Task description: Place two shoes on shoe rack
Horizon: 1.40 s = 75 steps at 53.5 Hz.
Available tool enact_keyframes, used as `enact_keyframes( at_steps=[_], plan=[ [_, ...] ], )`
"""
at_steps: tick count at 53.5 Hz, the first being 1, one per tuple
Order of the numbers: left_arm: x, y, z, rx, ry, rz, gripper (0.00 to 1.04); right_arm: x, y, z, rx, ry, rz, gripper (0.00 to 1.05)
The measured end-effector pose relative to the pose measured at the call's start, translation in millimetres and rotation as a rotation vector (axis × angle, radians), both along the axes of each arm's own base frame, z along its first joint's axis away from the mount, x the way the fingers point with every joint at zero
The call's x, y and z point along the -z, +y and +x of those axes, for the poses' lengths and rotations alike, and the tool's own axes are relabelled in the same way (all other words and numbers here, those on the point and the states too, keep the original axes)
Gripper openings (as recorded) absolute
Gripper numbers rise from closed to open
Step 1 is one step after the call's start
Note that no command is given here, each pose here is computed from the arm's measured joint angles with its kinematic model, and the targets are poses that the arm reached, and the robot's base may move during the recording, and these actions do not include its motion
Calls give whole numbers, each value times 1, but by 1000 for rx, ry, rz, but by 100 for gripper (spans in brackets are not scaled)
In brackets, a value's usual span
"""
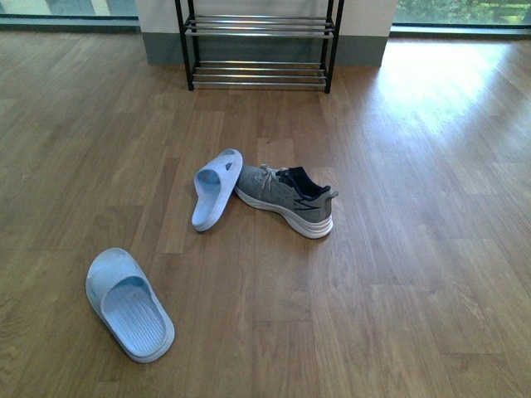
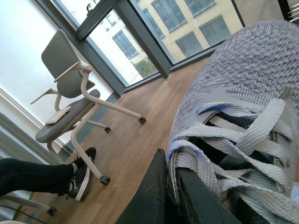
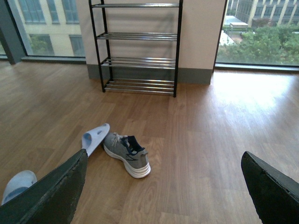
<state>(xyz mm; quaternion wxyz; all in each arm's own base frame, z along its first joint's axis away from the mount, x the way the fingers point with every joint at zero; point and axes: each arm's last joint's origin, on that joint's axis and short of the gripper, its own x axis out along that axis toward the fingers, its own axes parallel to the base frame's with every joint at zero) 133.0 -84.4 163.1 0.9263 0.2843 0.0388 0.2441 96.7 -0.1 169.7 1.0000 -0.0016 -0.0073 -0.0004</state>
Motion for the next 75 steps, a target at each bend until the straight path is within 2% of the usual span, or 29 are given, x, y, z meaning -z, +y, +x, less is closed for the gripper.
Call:
enact_keyframes(
  at_steps=[55,69,75],
  plan=[
    [0,0,0,-10,10,11,2,0,0,0,0,0,0,95],
    [-10,0,1,-99,-34,-142,2,0,0,0,0,0,0,95],
    [-23,-5,18,-9,-4,-303,2,0,0,0,0,0,0,95]
  ],
)
